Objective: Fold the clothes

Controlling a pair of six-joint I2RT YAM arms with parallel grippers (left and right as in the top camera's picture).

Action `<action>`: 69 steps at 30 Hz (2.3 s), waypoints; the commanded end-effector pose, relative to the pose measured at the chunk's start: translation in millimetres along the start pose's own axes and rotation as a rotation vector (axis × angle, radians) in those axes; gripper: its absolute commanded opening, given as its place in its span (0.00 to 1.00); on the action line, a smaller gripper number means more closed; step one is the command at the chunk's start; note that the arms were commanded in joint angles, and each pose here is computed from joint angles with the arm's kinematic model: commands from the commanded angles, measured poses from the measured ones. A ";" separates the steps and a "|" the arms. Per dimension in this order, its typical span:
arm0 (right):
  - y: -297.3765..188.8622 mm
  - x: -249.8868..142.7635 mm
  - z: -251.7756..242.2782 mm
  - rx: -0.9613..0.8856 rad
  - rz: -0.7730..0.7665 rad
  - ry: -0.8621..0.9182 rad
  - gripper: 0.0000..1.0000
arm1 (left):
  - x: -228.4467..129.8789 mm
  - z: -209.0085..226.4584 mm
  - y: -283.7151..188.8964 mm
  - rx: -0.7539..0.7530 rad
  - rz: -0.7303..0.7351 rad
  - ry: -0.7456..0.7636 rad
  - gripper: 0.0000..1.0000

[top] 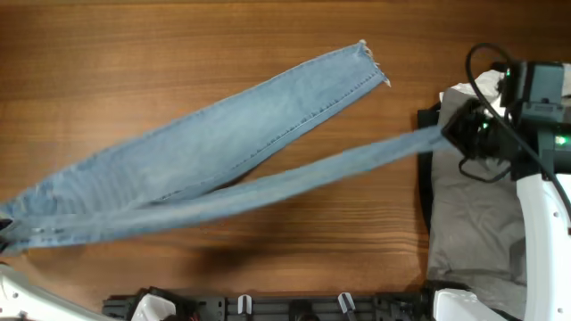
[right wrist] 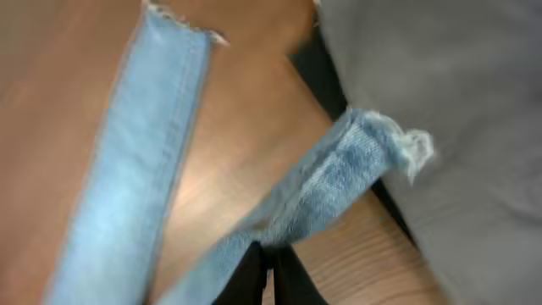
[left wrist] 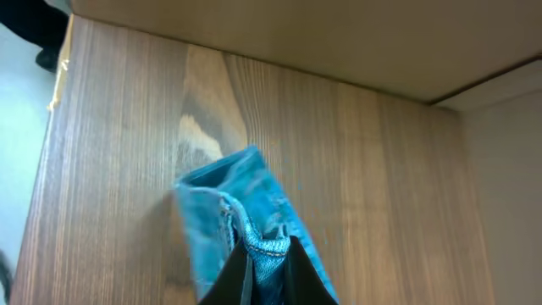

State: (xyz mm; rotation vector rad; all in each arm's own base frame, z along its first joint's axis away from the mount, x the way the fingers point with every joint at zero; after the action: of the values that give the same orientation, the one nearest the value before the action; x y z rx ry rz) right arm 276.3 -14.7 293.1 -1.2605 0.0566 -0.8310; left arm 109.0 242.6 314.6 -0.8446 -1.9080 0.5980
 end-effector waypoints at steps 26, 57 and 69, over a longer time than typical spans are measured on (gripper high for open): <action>277.6 50.7 142.9 0.456 -0.178 -0.180 0.04 | -35.0 -4.9 113.9 0.240 0.215 0.132 0.06; 189.9 -9.8 68.9 0.223 0.294 -0.442 0.93 | -87.8 -74.8 121.9 -0.271 0.525 0.310 0.40; 326.1 15.2 63.6 0.196 0.041 -0.575 1.00 | -263.4 -99.0 61.7 -0.216 0.784 0.954 0.54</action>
State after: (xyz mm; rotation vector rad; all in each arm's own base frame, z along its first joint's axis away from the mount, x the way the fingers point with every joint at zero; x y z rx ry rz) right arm 479.8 48.4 74.2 -1.2512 -0.4272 -0.4301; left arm 305.9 92.8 176.0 -1.6888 -0.8003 0.3144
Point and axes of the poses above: each gripper's point midway between its finger pads, its own y axis out along the fingers, its own z axis along the line the jaws close on, x = y × z, the point moved 6 cm from there along -y, back along the fingers, and after that the axes turned 4 degrees about -y, right-handed, at the moved point
